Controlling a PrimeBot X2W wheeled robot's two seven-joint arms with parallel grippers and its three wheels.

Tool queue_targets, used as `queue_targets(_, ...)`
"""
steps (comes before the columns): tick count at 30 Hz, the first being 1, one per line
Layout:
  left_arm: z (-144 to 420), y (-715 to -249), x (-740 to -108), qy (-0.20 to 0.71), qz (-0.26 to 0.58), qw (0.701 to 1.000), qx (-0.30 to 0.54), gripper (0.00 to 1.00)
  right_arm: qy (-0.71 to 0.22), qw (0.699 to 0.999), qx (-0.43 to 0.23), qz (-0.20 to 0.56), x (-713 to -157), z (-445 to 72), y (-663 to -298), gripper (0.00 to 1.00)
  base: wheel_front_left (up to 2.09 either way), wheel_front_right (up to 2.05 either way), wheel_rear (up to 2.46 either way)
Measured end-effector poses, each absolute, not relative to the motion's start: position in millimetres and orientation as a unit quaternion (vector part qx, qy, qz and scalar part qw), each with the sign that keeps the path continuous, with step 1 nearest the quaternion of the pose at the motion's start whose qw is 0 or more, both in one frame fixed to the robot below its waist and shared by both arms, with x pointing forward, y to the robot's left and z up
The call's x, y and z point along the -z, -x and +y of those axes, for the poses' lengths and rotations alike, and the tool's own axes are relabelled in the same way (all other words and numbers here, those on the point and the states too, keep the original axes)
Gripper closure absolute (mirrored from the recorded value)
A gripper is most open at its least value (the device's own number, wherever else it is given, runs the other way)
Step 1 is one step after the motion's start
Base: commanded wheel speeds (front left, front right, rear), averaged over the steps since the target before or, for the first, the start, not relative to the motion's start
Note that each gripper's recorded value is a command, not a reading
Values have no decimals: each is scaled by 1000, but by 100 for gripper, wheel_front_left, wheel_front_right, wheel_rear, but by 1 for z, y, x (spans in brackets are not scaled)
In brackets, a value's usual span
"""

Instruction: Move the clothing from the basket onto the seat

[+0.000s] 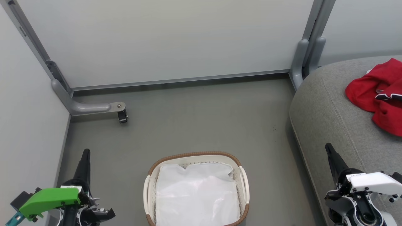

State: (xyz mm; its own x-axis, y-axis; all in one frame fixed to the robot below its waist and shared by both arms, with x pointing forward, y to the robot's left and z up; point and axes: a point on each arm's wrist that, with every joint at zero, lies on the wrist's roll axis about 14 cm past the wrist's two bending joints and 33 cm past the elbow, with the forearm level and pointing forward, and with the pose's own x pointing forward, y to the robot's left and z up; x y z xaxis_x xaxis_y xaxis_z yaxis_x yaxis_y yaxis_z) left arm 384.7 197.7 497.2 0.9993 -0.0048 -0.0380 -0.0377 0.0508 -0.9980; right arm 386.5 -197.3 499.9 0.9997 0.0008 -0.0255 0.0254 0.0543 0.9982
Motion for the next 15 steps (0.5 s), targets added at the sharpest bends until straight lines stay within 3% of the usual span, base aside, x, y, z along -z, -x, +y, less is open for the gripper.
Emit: queue_targets(15, 201, -388, -504, 708, 3, 706, -5, 100, -709, 705, 3, 3, -504, -199, -388, 100, 0, 0, 0)
